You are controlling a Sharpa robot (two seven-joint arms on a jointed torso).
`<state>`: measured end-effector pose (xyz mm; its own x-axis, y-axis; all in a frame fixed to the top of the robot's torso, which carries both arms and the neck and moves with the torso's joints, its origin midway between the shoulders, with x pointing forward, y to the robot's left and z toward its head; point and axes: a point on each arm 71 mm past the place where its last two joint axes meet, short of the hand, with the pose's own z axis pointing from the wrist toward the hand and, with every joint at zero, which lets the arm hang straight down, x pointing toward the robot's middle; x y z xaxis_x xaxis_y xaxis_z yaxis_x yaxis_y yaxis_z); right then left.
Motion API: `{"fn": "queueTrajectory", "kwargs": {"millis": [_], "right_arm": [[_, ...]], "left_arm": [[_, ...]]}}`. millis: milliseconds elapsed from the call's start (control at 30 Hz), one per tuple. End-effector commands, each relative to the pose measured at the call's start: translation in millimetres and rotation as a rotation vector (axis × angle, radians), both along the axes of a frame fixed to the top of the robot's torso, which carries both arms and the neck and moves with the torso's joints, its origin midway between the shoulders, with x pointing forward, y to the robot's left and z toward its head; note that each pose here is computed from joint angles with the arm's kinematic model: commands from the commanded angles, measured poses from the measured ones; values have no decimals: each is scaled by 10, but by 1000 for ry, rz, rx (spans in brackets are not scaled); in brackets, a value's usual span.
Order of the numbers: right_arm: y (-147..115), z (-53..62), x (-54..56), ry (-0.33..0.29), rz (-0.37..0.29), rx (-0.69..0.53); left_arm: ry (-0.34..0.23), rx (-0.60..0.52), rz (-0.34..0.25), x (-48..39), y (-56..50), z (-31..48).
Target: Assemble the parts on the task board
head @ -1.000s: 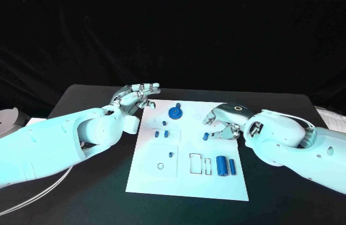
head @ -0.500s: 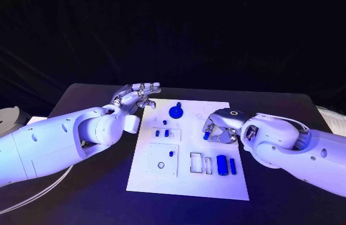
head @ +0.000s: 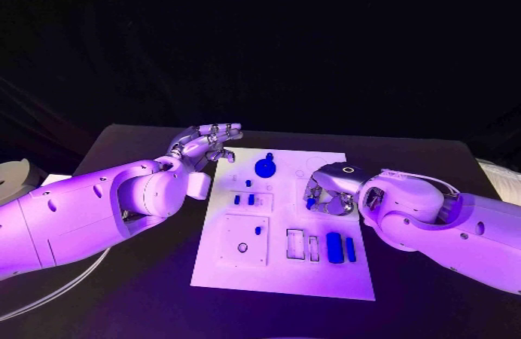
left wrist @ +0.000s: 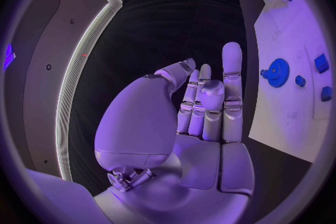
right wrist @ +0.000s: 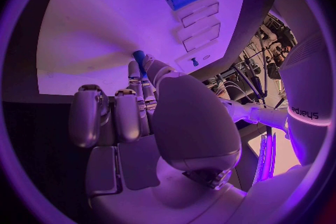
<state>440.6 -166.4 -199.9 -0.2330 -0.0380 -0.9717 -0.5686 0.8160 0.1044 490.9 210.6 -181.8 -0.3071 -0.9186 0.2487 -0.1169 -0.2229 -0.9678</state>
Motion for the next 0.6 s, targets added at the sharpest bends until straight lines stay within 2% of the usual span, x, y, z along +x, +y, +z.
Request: {"fn": "queueTrajectory", "kwargs": {"millis": [33,167,300,467,600], "right_arm": [[12,-6,-2,-34,0,-3],[21,30,-13,-68,-6,25],[17,85,-50,-73,-9,59],[9,224,-92,-61,-15,119],[70,328,-163,-56,10,167]], "left_arm": [[-2,-13,-20,-5,-21,9],[0,-13,-20,-1,-19,6],[1,-11,-17,3,-10,1],[5,-9,-17,6,-4,-4],[7,-10,-22,3,-13,-6]]}}
